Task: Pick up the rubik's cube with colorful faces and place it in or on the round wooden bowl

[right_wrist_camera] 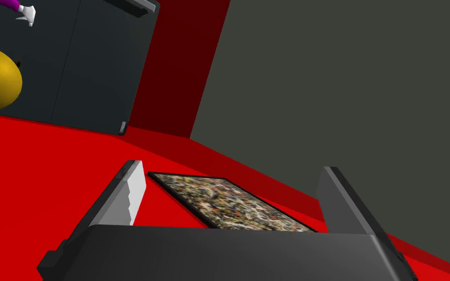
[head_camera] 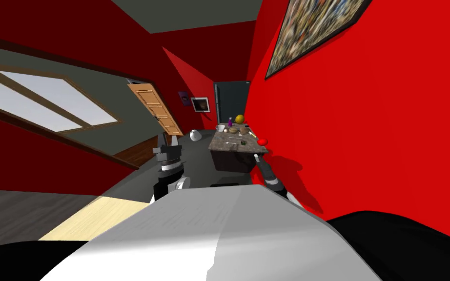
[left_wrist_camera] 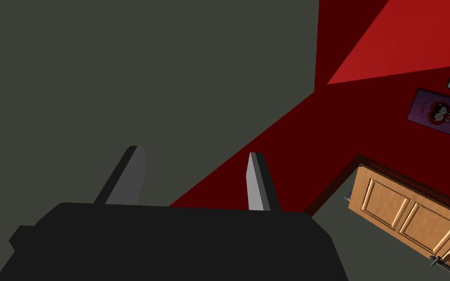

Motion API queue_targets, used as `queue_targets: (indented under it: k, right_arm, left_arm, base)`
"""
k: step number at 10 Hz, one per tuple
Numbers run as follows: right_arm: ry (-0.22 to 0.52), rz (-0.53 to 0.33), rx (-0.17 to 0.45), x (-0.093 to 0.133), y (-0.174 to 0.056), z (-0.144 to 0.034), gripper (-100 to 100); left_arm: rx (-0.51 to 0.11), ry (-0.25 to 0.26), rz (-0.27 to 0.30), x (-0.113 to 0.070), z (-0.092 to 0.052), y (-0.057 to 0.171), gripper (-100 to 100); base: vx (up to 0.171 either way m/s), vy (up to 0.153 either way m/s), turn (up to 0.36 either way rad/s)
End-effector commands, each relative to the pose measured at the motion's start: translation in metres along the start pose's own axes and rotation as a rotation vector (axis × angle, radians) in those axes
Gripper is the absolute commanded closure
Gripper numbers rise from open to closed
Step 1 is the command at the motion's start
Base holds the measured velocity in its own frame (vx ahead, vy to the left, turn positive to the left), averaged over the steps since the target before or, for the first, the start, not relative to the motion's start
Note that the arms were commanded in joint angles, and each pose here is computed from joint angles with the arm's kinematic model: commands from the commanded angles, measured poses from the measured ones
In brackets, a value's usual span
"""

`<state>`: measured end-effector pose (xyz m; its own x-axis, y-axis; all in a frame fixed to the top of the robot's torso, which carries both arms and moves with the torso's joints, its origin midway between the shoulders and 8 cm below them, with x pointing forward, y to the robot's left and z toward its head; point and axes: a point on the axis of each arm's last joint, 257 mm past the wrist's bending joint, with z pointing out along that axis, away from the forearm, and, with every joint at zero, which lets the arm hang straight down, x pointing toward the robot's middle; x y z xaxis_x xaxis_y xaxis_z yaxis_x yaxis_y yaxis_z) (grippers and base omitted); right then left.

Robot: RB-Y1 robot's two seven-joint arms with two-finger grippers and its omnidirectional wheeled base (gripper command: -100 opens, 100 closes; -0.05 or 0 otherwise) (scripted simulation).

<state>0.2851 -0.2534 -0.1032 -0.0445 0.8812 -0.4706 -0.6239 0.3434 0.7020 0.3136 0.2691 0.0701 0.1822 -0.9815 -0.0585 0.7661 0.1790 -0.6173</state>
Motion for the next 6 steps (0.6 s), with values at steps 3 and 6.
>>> queue_targets:
  k: [3, 6]
  right_arm:
    - [0.132, -0.070, 0.114, 0.011, -0.029, -0.048, -100]
    - [0.202, -0.098, 0.193, 0.015, -0.046, -0.081, -100]
  left_arm:
    - [0.000, 0.000, 0.000, 0.000, 0.000, 0.000, 0]
    - [0.000, 0.000, 0.000, 0.000, 0.000, 0.000, 0]
  base:
    - [-0.061, -0.007, 0.253]
    - [-0.044, -0.007, 0.228]
